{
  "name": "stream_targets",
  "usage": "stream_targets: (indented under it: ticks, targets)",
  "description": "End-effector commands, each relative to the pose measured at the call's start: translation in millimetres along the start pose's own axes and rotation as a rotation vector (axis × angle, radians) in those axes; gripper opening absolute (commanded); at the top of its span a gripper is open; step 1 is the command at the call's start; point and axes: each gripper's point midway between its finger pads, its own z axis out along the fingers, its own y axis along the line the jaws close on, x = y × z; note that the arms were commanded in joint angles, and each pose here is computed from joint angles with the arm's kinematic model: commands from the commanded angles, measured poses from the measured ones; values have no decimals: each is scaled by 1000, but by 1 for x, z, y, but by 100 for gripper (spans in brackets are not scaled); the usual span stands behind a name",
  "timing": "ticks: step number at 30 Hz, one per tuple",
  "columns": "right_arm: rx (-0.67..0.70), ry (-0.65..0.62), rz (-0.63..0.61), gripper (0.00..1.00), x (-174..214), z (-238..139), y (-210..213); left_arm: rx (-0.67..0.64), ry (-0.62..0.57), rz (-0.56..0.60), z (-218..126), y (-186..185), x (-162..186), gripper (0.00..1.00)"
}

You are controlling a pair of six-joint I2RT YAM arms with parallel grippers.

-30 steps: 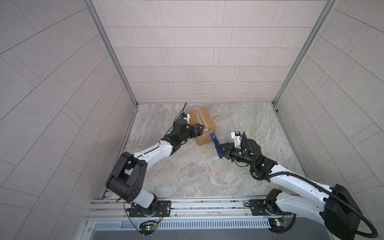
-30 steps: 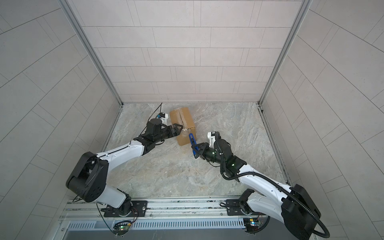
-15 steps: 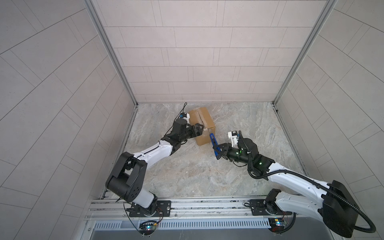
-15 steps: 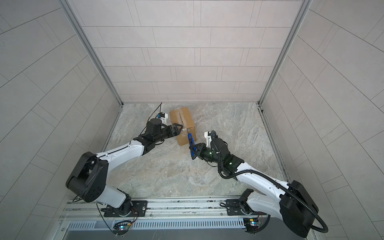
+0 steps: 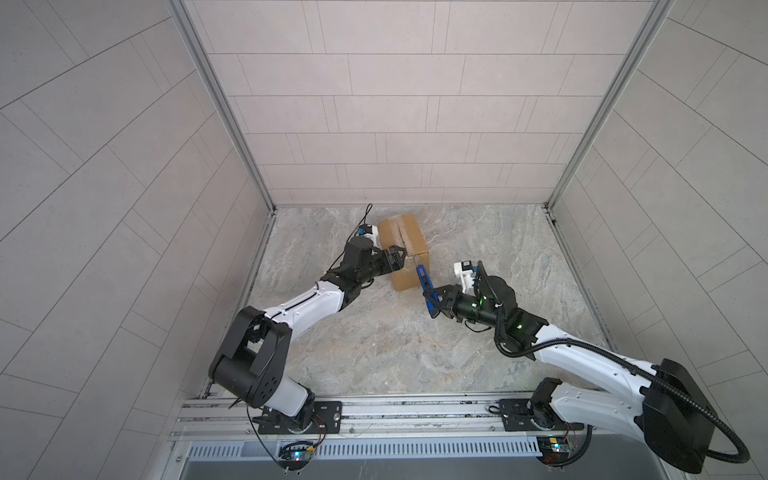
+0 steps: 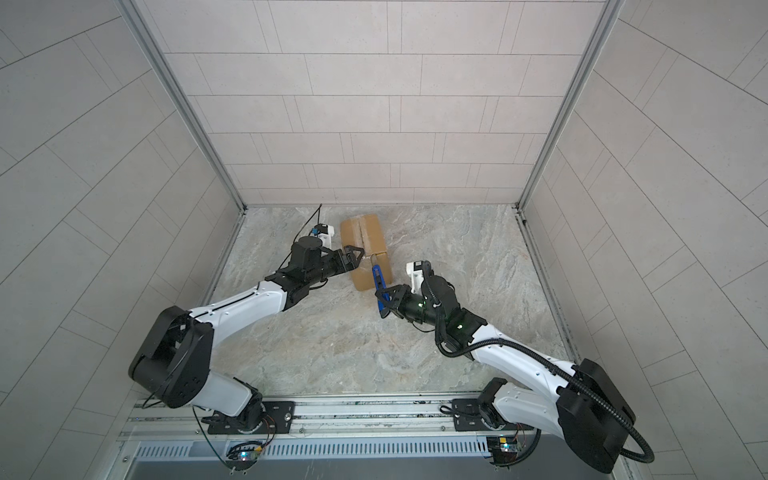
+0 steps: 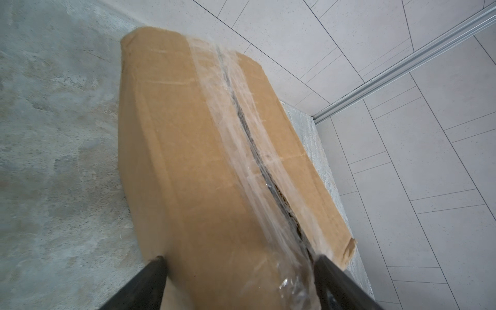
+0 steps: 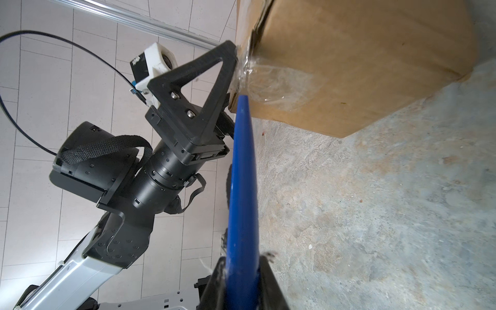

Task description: Unpack the express box

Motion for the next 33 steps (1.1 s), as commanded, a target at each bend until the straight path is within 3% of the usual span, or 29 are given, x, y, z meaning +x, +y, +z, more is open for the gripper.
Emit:
stream_targets:
  ticks: [1, 18, 33]
  targets:
    - [-119, 25, -57, 0, 4, -3, 31, 83, 11, 21, -8, -25, -1, 88]
    - [-35, 14, -25, 0, 6, -21, -6, 97, -20, 24, -25, -30, -5, 89]
    - [-151, -20, 11, 0, -10, -18, 13, 108, -10, 0, -13, -29, -4, 89]
